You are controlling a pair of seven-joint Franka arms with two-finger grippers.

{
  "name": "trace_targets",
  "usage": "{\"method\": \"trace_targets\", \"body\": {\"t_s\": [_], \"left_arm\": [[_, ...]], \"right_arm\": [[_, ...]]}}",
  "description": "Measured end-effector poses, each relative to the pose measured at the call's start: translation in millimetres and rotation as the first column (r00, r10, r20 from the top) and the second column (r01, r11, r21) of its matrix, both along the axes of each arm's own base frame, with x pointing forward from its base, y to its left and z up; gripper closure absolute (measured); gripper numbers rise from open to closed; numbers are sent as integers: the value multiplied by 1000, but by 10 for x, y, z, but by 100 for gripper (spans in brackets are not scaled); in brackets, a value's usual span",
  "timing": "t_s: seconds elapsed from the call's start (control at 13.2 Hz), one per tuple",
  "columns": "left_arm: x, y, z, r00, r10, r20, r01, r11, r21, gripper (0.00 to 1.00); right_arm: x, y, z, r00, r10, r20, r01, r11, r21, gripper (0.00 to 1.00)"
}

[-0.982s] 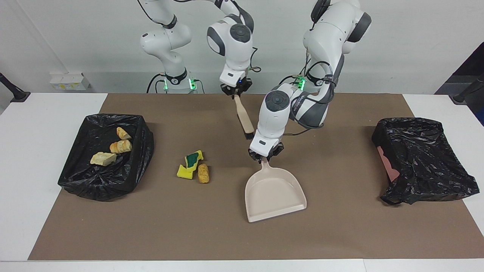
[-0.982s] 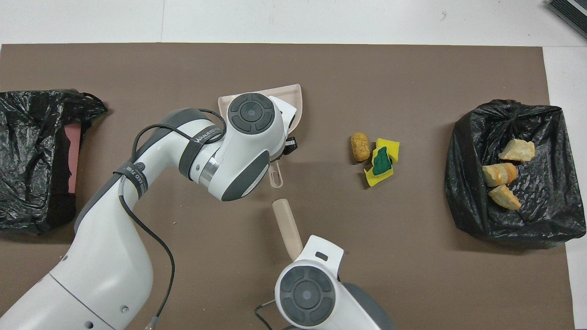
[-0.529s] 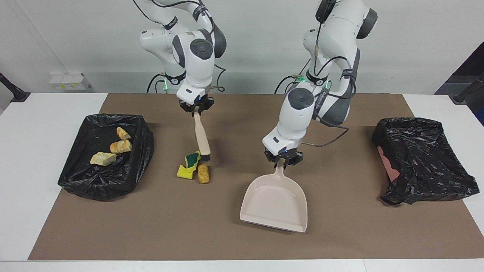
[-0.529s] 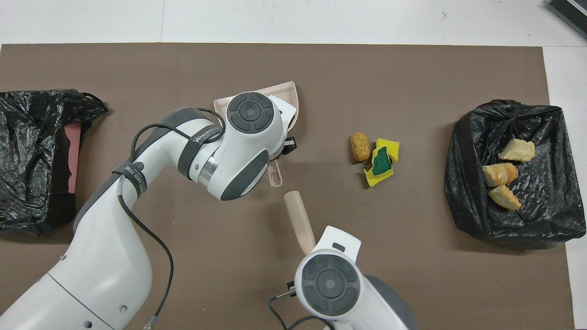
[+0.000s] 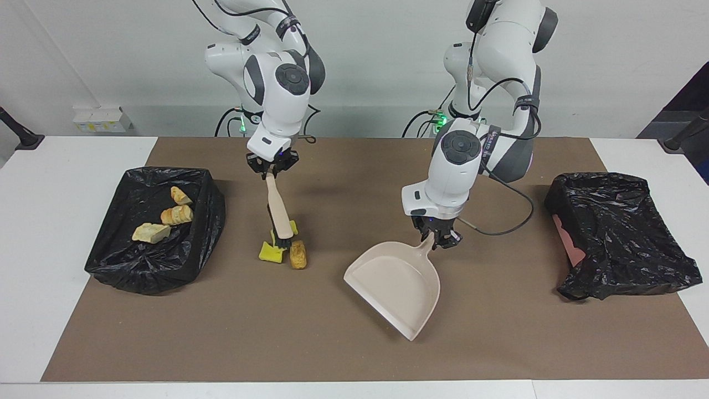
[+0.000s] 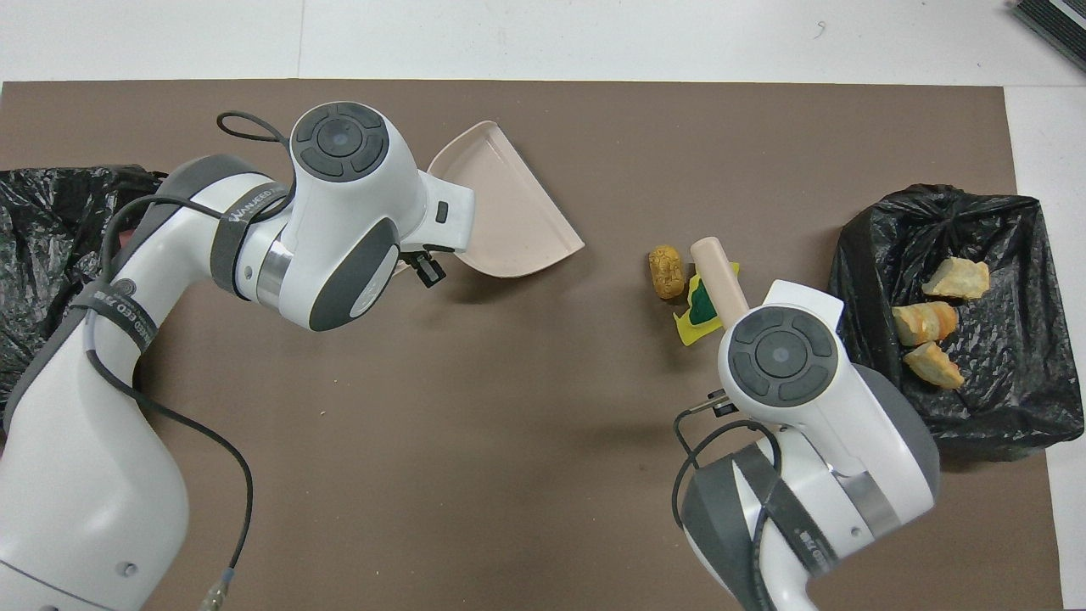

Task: Sweep and dump trash in bin
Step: 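Set the dustpan by the sponge while the right gripper lifts the brush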

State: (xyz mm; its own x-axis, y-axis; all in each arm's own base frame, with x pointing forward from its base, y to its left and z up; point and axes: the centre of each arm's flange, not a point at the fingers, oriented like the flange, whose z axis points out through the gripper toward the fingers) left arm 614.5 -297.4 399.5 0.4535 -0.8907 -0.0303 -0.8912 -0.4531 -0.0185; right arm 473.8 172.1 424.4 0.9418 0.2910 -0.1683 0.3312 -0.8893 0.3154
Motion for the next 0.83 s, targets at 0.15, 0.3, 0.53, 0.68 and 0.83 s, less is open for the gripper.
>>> {"method": "trace_targets", "body": {"t_s": [0.15, 0.3, 0.53, 0.68, 0.83], "left_arm": [[-71, -24, -4, 993, -121, -16, 121, 993, 7, 68], [-237, -174, -23, 983, -180, -32, 180, 984, 6, 68], [-497, -498, -17, 969, -241, -43, 241, 970, -5, 68], [-562, -585, -37, 966, -254, -44, 254, 967, 3, 68], [-642, -685, -70, 964, -262, -44, 264, 964, 29, 68]], "right_arm": [[49, -63, 5, 1000, -11, 3, 11, 1000, -3, 74], [137, -132, 12, 1000, -28, 6, 28, 1000, 1, 74], [198, -166, -7, 999, -38, 4, 38, 999, 4, 74], [202, -159, -6, 999, -42, 8, 42, 999, 6, 74], [215, -151, 7, 998, -51, 21, 51, 999, 10, 74]]}}
